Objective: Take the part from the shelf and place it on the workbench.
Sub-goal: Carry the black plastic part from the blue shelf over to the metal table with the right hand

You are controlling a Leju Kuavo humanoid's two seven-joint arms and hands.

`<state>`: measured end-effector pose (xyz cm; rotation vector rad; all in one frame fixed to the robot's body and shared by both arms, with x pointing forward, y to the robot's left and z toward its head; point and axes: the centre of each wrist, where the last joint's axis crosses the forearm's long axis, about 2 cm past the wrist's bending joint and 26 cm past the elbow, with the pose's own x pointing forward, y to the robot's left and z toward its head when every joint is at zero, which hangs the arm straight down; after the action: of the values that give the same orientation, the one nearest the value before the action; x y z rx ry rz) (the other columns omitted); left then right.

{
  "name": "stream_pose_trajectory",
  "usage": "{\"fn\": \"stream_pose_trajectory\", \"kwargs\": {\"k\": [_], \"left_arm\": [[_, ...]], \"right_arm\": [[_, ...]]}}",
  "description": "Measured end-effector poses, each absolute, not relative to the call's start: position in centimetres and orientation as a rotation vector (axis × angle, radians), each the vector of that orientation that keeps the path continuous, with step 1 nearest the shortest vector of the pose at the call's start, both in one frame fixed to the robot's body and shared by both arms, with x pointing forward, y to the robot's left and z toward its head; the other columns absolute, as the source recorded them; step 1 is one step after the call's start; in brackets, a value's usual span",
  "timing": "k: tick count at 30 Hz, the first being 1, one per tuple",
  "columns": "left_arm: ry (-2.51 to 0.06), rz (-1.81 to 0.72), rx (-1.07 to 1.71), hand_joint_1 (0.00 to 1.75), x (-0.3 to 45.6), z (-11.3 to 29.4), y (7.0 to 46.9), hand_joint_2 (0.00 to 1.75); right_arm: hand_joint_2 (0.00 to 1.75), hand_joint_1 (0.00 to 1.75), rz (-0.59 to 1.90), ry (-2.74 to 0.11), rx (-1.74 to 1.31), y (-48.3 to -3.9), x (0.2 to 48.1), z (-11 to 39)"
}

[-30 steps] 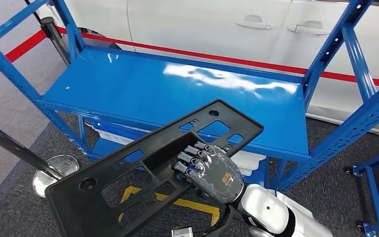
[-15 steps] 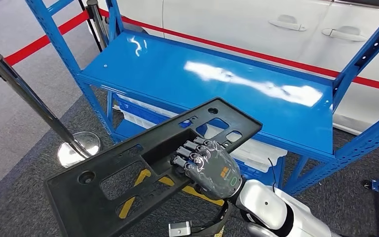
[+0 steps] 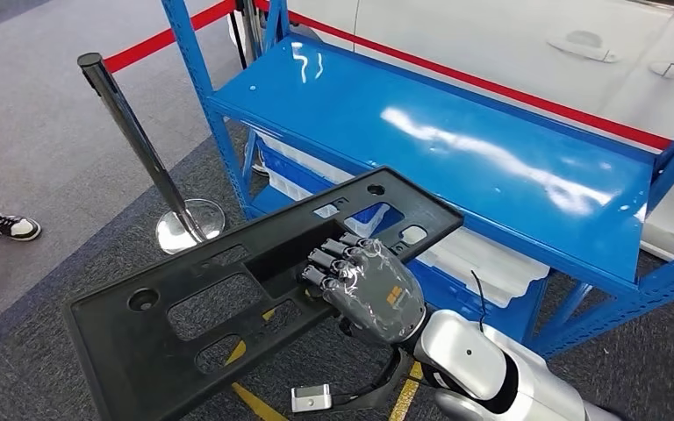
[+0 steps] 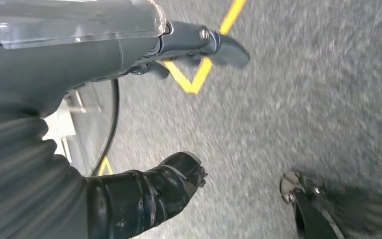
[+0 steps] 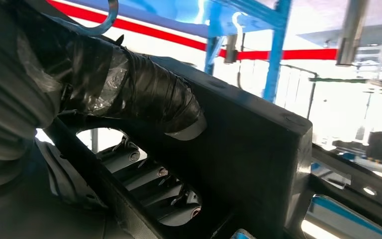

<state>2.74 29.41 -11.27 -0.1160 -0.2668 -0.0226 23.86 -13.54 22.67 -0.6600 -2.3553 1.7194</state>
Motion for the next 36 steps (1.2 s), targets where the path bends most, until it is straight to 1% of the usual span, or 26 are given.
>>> {"fn": "stream_pose_trajectory", "kwargs": {"k": [29,36], "left_arm": [[-0.266,-0.002,-0.109,0.00,2.10,-11.30,29.72,1.75],[-0.286,0.014,-0.145,0.00,2.06,-11.29,29.77,1.75]], "right_arm": [[1.75,1.75,1.711,-2.382,-0.652,-13.28,24.20,23.23],[1.75,1.75,1.703,-2.389,-0.646,-13.27,24.38,23.47]]}}
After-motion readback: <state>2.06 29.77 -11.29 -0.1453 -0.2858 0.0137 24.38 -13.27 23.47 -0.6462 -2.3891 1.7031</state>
